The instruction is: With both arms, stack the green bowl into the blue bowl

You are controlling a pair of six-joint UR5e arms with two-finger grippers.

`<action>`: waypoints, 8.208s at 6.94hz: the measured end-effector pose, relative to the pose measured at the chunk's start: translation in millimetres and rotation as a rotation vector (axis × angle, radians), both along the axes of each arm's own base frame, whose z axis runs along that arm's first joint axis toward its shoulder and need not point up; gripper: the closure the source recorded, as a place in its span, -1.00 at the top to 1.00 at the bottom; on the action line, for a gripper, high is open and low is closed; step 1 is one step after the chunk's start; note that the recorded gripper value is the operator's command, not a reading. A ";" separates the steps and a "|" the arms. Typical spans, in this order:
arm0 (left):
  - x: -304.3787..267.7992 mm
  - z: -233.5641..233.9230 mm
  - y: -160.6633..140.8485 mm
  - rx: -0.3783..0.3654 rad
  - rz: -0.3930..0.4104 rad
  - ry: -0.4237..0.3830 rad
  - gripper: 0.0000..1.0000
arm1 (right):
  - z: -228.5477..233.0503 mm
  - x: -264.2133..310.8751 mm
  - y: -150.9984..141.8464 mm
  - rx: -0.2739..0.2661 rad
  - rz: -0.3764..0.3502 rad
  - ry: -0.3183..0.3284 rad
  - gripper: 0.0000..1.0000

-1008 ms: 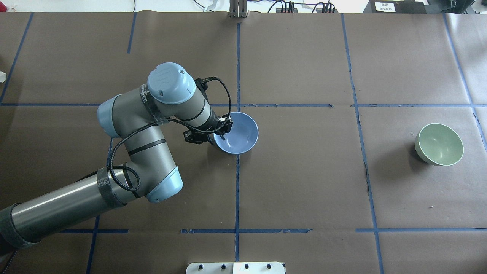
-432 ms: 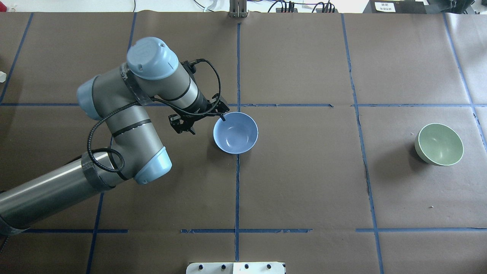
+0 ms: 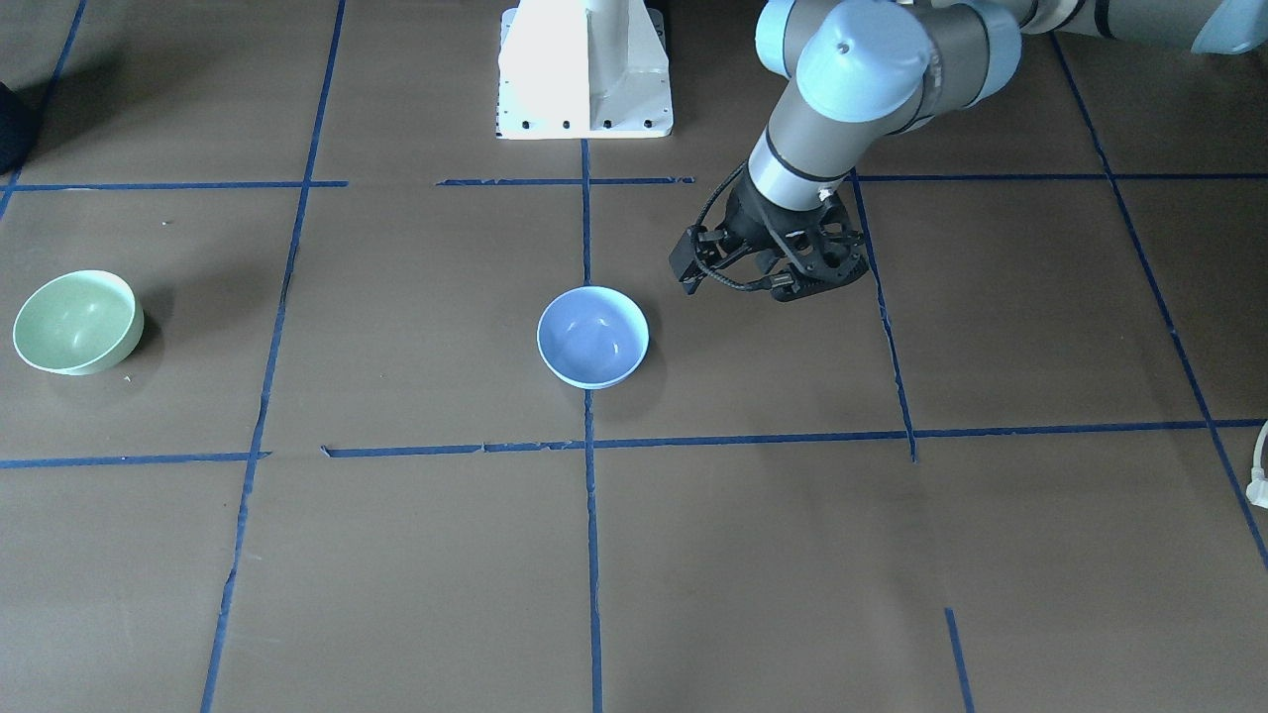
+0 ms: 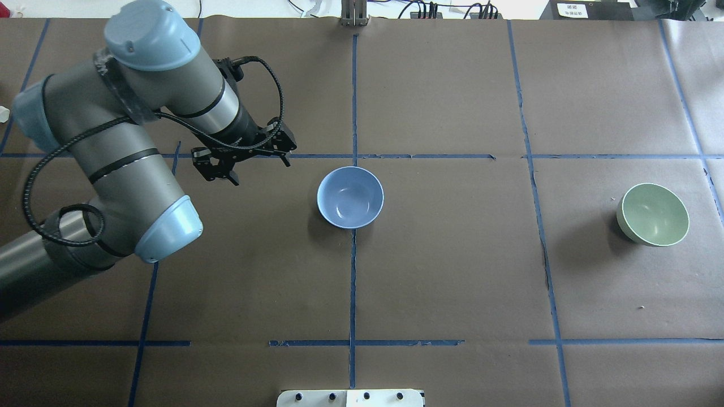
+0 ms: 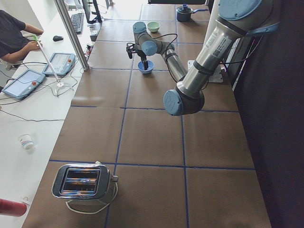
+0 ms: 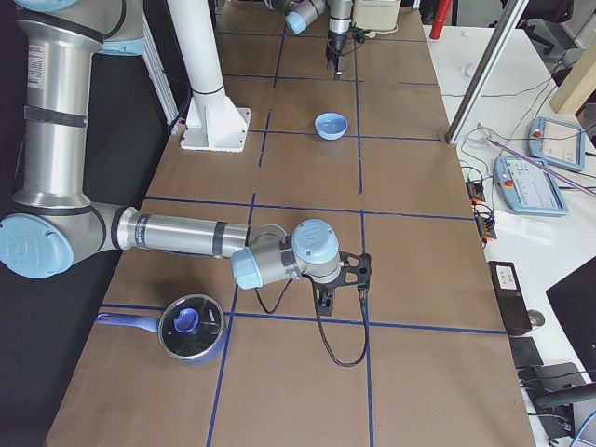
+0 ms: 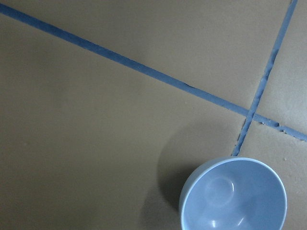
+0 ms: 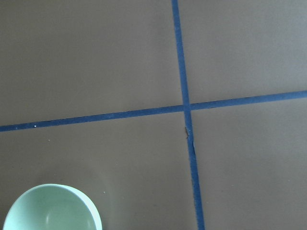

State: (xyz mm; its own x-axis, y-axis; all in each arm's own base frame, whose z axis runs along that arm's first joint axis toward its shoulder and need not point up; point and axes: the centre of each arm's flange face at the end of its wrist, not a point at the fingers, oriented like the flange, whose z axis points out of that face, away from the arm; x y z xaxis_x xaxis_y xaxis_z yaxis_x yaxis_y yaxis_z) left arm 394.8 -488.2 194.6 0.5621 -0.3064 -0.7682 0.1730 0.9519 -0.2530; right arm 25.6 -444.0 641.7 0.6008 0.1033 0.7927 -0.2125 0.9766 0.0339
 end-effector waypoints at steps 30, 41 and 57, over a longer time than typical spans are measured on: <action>-262.6 225.5 -56.7 0.422 0.348 -0.216 1.00 | -315.8 -379.5 -101.8 0.004 0.023 -0.372 -1.00; -358.2 348.4 -54.9 0.375 0.422 -0.249 1.00 | -401.0 -544.3 -0.6 0.023 0.014 -0.305 1.00; -464.9 442.4 -25.1 0.243 0.279 -0.108 1.00 | -154.8 -129.7 -97.0 0.216 -0.284 0.131 1.00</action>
